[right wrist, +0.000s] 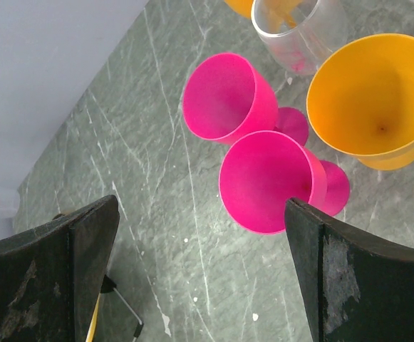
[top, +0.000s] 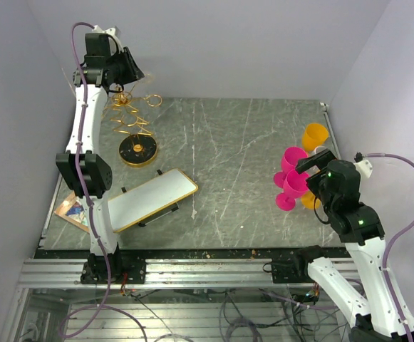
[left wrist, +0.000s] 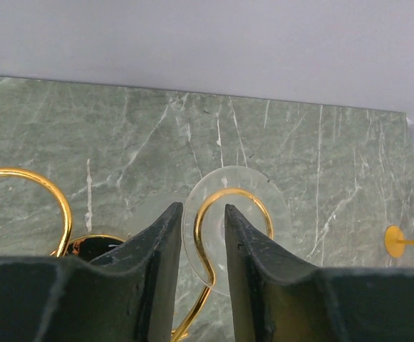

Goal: Take the wine glass off the wine glass rack

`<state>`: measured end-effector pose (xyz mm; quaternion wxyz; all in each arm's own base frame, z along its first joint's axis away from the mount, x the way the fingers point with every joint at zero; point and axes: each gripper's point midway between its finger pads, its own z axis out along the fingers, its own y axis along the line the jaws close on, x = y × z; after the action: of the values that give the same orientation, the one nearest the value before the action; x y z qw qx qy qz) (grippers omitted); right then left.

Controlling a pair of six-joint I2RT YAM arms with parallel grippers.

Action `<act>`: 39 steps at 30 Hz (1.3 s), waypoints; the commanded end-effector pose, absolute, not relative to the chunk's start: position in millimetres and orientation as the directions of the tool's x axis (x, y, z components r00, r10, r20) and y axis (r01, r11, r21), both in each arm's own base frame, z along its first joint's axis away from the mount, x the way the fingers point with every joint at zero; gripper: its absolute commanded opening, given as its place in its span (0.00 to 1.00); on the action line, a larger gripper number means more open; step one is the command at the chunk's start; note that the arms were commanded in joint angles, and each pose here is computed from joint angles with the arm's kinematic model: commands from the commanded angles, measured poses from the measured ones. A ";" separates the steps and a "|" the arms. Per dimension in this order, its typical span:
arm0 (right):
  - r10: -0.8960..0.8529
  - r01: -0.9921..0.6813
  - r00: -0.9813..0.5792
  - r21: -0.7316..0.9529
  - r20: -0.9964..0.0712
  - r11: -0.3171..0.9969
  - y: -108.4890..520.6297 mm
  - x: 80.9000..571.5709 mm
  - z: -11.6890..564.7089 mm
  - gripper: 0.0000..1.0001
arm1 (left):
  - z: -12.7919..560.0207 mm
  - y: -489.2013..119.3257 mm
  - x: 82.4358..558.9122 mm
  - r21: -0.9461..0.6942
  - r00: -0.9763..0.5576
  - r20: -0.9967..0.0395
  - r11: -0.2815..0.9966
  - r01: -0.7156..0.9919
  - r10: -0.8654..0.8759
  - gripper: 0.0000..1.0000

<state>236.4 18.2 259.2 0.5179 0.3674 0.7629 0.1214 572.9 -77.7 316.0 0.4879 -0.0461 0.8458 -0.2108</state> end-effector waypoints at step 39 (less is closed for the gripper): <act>0.691 0.456 -0.169 0.566 -0.703 0.687 14.6 239.5 261.2 1.00 | 383.5 -82.2 556.5 -0.774 -0.541 -0.602 0.595 0.216 -0.587 0.07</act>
<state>240.1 18.0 254.0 0.5104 0.3728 0.7665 0.1138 570.4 -73.3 332.9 0.4428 -0.1387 0.8025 -0.3750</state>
